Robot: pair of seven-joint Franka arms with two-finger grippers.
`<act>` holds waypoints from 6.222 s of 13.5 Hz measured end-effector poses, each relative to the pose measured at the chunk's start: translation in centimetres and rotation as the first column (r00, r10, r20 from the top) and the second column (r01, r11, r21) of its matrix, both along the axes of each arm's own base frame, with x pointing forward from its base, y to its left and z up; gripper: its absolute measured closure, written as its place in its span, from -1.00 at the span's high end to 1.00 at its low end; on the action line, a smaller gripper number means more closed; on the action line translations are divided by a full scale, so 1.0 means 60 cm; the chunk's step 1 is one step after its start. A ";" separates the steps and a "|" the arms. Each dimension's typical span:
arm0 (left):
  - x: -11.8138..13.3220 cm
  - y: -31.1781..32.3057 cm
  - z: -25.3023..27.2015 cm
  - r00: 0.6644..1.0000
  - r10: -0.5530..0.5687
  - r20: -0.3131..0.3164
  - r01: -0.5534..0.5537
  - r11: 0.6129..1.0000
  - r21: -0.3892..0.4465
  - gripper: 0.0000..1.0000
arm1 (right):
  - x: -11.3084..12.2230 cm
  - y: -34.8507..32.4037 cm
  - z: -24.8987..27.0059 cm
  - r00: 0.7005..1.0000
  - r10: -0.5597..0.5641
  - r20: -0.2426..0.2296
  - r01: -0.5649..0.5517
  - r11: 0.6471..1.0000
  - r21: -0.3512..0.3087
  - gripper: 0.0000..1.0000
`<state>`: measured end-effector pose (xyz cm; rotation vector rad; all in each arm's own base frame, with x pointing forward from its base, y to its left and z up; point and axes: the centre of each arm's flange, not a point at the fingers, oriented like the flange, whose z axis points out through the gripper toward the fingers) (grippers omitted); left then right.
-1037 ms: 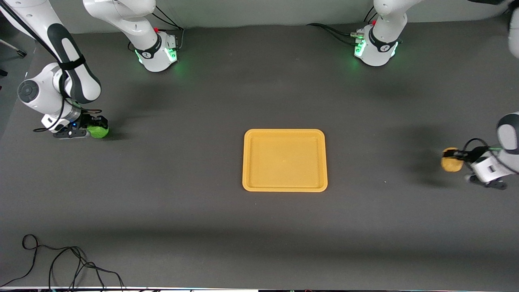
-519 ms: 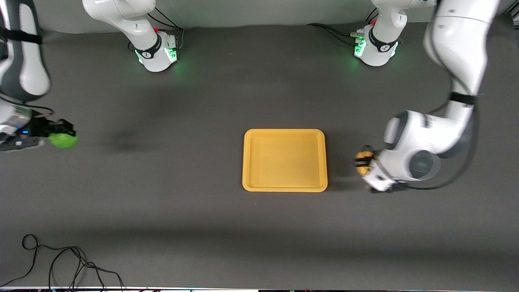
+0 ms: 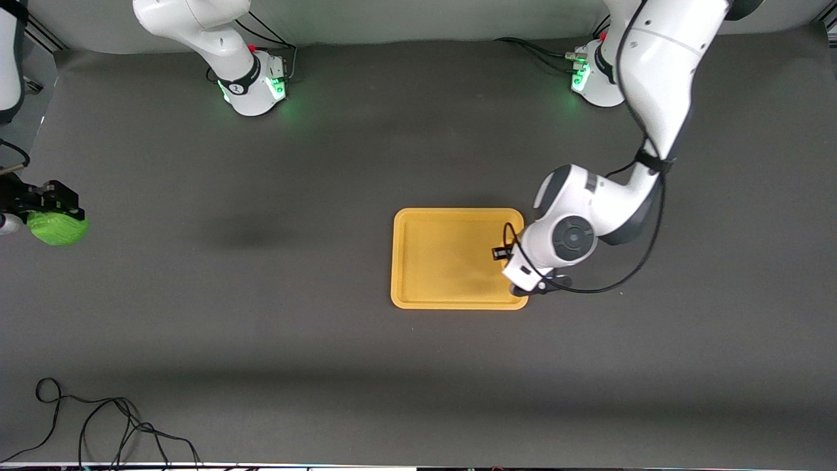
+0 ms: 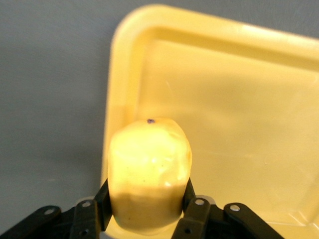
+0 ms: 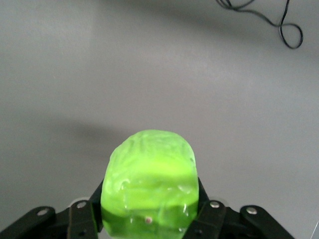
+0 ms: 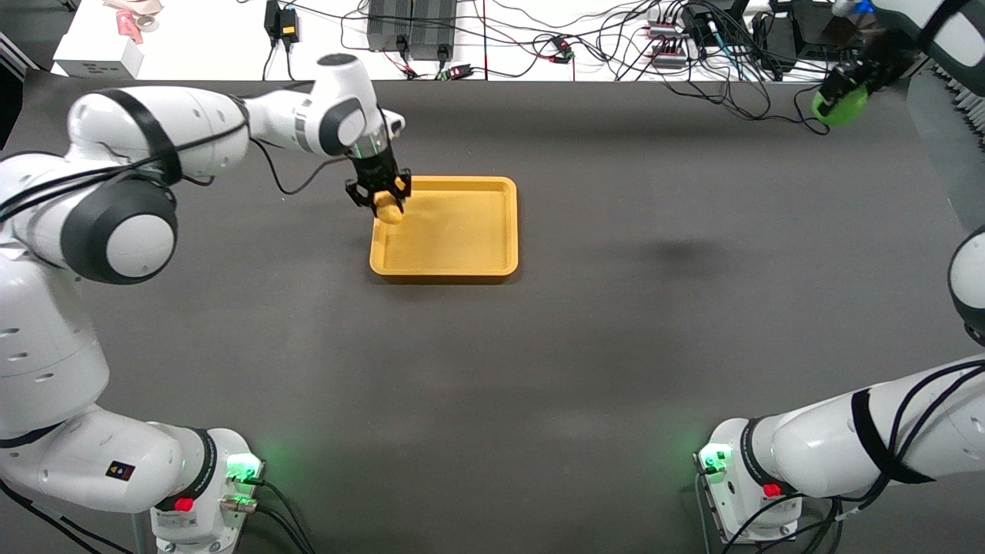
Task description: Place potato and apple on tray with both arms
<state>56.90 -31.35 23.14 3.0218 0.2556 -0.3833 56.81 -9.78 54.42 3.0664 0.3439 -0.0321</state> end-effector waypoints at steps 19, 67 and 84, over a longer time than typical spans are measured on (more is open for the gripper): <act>0.004 0.002 -0.018 1.000 -0.002 0.014 0.001 1.000 0.009 0.67 | 0.097 0.261 0.004 0.999 -0.036 0.024 0.036 0.999 -0.016 0.33; -0.033 0.534 0.512 0.910 -0.334 0.244 0.307 0.941 0.141 1.00 | -0.057 1.107 -0.307 0.915 -0.399 0.066 0.392 0.915 0.098 1.00; -0.024 0.531 0.520 0.904 -0.337 0.264 0.308 0.940 0.147 1.00 | 0.018 0.321 0.051 0.967 -0.246 -0.062 0.250 0.966 0.065 1.00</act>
